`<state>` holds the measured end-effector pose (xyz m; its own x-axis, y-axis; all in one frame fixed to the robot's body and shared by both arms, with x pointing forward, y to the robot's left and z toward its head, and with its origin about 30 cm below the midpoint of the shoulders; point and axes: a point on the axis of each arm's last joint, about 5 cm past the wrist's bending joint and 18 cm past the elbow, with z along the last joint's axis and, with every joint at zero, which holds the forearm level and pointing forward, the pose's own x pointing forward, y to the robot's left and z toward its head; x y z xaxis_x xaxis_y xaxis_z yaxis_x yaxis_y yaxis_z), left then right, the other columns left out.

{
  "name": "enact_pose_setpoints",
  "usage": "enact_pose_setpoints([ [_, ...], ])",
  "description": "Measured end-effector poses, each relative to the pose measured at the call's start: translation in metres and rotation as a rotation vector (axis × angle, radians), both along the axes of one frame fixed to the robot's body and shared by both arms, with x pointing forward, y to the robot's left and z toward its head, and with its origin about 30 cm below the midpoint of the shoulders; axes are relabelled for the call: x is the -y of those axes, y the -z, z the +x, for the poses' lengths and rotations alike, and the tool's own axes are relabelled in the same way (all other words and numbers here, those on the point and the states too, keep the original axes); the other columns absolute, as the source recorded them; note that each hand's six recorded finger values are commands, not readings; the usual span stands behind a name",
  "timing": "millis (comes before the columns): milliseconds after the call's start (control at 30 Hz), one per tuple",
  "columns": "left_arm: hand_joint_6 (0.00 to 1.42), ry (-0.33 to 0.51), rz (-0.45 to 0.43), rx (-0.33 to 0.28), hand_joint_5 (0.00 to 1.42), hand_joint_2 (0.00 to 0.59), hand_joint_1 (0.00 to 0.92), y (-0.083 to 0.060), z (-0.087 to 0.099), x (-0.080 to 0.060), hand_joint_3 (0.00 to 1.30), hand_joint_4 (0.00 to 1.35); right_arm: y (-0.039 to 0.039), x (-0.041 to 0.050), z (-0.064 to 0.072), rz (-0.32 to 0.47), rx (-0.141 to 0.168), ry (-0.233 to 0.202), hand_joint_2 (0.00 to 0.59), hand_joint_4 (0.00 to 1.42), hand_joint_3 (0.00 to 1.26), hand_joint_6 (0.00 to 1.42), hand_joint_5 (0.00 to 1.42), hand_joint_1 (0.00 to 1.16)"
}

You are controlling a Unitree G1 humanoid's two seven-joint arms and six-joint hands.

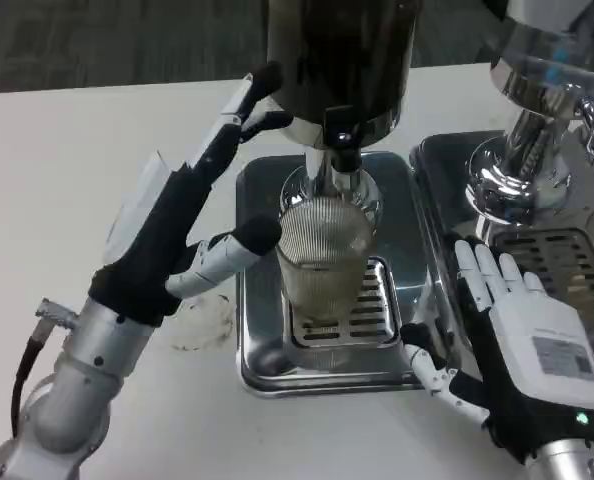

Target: Grasp the cup under the faucet to collect the drink, then remove the cup.

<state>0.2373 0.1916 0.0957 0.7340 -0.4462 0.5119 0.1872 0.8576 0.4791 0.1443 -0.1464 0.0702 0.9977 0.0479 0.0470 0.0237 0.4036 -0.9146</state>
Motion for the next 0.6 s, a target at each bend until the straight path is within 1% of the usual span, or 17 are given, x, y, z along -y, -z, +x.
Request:
enact_pose_setpoints([
  [100, 0.15, 0.028, 0.003, 0.002, 0.21, 0.114, 0.0, -0.006, 0.008, 0.004, 0.11, 0.0, 0.0001, -0.0004, 0.0, 0.003, 0.003, 0.003, 0.39, 0.0, 0.0, 0.03, 0.0, 0.26],
  [267, 0.17, 0.061, 0.006, -0.014, 0.24, 0.116, 0.0, -0.014, 0.022, 0.01, 0.15, 0.01, 0.0007, -0.0017, -0.001, 0.011, 0.003, 0.011, 0.393, 0.0, 0.0, 0.03, 0.0, 0.25],
  [400, 0.19, 0.081, 0.013, -0.016, 0.26, 0.117, 0.0, -0.016, 0.025, 0.012, 0.17, 0.06, 0.0022, -0.0027, -0.003, 0.019, -0.005, 0.023, 0.394, 0.0, 0.0, 0.03, 0.0, 0.25],
  [533, 0.19, 0.119, 0.03, -0.02, 0.26, 0.118, 0.0, -0.016, 0.025, 0.017, 0.18, 0.08, 0.0028, -0.0034, -0.005, 0.025, 0.0, 0.032, 0.392, 0.0, 0.0, 0.03, 0.0, 0.25],
  [600, 0.19, 0.136, 0.039, -0.011, 0.27, 0.118, 0.0, -0.016, 0.025, 0.02, 0.19, 0.08, 0.0033, -0.0032, -0.005, 0.025, -0.003, 0.036, 0.391, 0.0, 0.0, 0.03, 0.0, 0.25],
])
